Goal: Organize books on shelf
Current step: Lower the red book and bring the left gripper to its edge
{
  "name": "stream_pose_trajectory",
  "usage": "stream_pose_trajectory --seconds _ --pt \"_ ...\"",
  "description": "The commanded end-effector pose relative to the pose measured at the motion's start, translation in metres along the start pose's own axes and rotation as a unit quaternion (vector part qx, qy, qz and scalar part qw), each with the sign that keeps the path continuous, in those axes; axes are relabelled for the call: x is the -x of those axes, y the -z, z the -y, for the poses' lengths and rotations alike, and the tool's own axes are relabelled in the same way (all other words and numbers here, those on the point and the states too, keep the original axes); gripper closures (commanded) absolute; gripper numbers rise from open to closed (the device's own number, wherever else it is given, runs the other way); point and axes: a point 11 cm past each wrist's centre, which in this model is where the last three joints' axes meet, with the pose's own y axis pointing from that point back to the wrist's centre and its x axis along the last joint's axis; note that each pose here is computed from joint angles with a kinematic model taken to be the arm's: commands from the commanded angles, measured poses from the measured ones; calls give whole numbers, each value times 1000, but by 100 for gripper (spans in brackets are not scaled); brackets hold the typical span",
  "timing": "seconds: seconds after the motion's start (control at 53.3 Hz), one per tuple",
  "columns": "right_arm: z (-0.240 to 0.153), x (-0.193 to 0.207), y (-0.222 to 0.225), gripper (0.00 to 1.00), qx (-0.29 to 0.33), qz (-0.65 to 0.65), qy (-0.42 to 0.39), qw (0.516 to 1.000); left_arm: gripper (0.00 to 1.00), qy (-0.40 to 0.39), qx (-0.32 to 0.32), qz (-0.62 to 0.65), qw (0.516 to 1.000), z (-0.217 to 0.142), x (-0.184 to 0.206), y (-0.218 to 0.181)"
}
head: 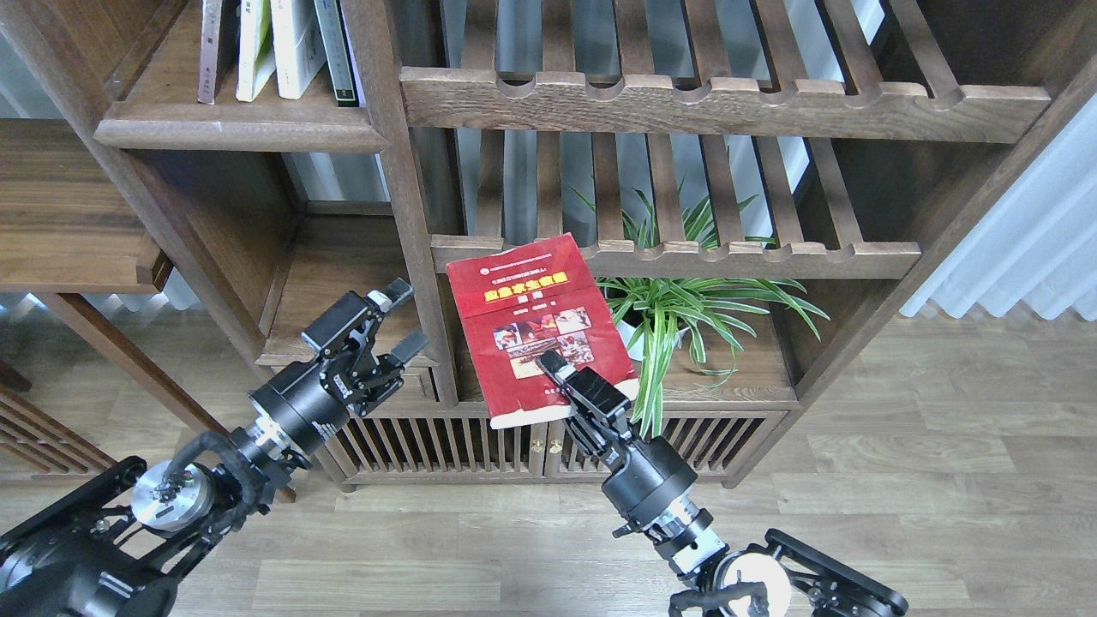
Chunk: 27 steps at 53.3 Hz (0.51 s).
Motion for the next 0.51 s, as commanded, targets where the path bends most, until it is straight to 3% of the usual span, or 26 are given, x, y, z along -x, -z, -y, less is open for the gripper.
stream_pose_trajectory --seconds 0.0,0.488 --pt "0 0 -3 95 4 -1 0 1000 2 -1 -6 -3 1000 1 -2 5" --pt "-4 -6 -10 95 18 -4 -9 1000 2 2 -32 -20 999 11 -7 31"
